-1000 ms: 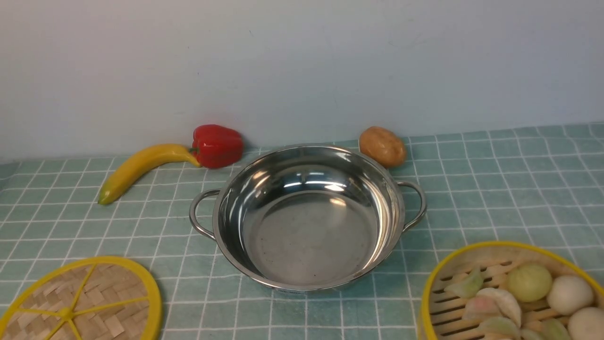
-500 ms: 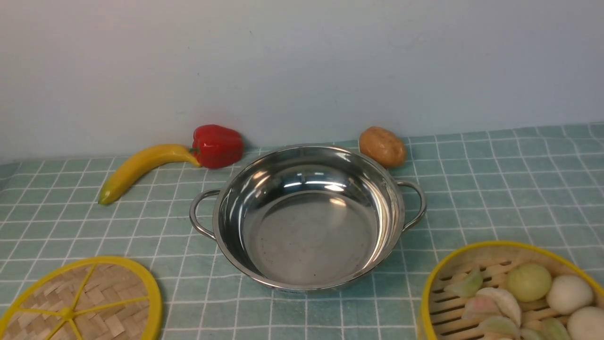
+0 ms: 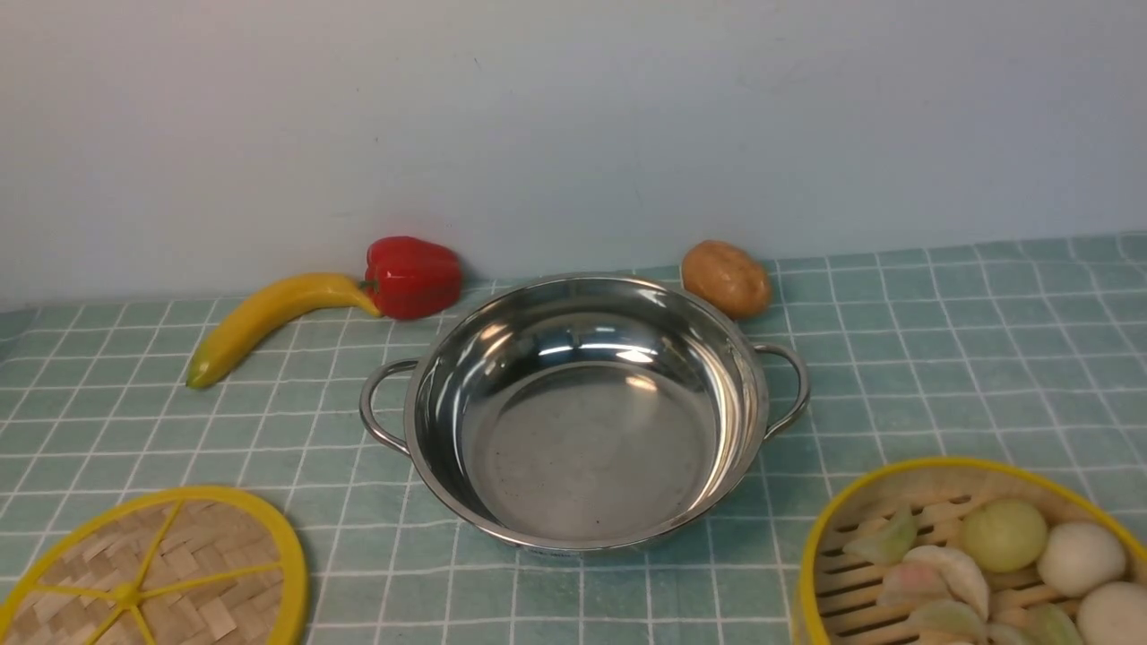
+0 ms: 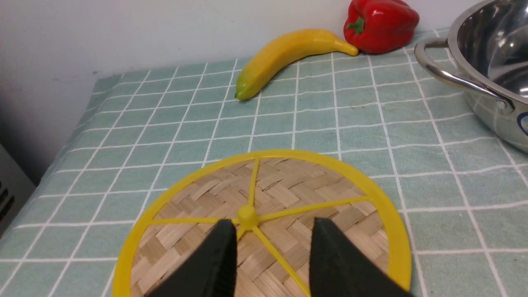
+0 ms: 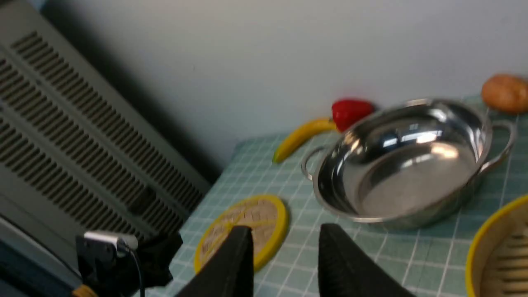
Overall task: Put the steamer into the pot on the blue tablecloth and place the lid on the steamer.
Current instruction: 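Reach for and grasp the rim of the bamboo steamer holding the buns with the right gripper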
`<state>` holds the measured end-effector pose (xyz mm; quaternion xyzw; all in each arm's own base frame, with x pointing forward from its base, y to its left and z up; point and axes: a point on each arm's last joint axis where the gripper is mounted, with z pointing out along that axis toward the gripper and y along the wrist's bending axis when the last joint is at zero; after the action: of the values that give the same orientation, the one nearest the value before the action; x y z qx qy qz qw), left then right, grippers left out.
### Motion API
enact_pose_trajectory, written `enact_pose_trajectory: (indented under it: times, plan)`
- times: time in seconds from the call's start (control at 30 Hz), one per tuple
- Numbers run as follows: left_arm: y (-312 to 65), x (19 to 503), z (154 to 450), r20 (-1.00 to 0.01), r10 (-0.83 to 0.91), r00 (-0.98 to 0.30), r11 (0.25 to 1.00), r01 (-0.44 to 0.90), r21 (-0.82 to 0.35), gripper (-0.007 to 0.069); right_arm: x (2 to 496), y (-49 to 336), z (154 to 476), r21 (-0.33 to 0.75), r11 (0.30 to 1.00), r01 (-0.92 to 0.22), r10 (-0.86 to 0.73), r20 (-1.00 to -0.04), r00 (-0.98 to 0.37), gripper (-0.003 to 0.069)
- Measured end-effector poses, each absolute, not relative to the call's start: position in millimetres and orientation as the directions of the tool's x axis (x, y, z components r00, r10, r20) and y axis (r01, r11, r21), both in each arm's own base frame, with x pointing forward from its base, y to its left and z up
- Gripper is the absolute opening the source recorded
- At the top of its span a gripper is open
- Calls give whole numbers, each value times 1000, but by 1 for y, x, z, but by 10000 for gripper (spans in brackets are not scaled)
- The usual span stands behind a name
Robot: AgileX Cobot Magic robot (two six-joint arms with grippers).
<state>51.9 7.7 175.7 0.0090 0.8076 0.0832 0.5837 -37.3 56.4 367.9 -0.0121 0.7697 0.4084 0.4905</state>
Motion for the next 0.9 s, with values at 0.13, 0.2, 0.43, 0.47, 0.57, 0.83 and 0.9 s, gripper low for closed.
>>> enact_pose_trajectory:
  times: [0.13, 0.2, 0.43, 0.47, 0.57, 0.83, 0.9]
  plan:
    - [8, 52, 176, -940, 118, -319, 985, -81, 151, 243, -3, 61, 373, 524, 692, -496, 222, -809, -544, 243]
    - [8, 52, 176, -940, 119, -319, 985, -80, 152, 243, 22, 63, 373, 484, 705, -519, 141, -812, -567, 243]
    - [8, 52, 176, -940, 119, -319, 985, -80, 152, 243, 110, 55, 347, 347, 796, -496, -127, -705, -698, 243]
    - [8, 52, 176, -940, 119, -319, 985, -80, 152, 243, 118, 53, 343, 325, 810, -488, -156, -683, -714, 243]
    - [8, 52, 176, -940, 119, -319, 985, -80, 152, 243, 142, 47, 329, 278, 840, -466, -224, -605, -764, 243]
    - [8, 52, 176, -940, 119, -319, 985, -80, 152, 243, 171, 89, 309, 271, 751, -603, -436, -481, -760, 243]
    - [8, 52, 176, -940, 119, -319, 985, -80, 152, 243, 174, 98, 301, 257, 757, -601, -462, -438, -771, 243]
